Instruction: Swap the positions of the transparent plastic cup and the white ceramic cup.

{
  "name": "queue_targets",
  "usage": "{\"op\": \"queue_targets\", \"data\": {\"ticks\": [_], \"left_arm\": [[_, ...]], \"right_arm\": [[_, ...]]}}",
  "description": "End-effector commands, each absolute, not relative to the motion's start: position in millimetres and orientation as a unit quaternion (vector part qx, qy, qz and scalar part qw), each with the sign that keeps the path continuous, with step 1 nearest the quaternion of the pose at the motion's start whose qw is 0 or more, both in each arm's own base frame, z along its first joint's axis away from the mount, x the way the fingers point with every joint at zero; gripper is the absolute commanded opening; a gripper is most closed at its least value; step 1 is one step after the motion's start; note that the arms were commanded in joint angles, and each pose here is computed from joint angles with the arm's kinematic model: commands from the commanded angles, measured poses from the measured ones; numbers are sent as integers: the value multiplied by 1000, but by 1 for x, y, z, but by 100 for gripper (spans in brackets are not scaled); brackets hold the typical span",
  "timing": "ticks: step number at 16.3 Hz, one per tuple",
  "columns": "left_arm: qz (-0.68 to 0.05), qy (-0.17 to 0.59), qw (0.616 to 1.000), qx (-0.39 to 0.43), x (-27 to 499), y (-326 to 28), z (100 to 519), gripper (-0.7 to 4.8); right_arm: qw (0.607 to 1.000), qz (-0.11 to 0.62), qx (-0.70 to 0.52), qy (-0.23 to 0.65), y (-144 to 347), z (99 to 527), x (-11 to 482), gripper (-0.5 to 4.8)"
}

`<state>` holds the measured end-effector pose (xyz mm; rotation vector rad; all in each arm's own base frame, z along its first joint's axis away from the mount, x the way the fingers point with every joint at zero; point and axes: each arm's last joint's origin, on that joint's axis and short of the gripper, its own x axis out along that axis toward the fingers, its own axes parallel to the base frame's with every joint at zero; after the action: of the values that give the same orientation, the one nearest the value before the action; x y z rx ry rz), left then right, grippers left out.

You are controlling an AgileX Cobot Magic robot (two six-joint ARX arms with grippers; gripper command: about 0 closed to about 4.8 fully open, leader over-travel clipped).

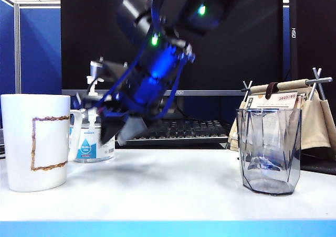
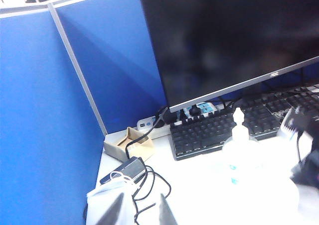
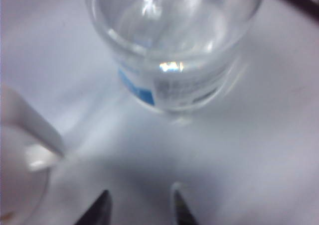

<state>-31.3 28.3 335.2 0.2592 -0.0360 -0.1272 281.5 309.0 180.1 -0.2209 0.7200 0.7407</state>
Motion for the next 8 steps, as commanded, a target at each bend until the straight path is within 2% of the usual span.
{"op": "queue_targets", "data": {"ticks": [1, 2, 5, 8], "left_arm": [[-62, -23, 992, 106, -33, 29, 337, 84], [-64, -23, 993, 98, -33, 29, 337, 84], [-103, -23, 992, 62, -33, 27, 337, 84], [-141, -46, 988, 46, -34, 25, 341, 84]], "right_arm": [[880, 367, -95, 285, 303, 224, 276, 32], [883, 373, -99, 267, 299, 240, 272, 3], [884, 412, -78, 207, 273, 306, 246, -1], [878, 470, -25, 85, 211, 402, 184, -1]]}}
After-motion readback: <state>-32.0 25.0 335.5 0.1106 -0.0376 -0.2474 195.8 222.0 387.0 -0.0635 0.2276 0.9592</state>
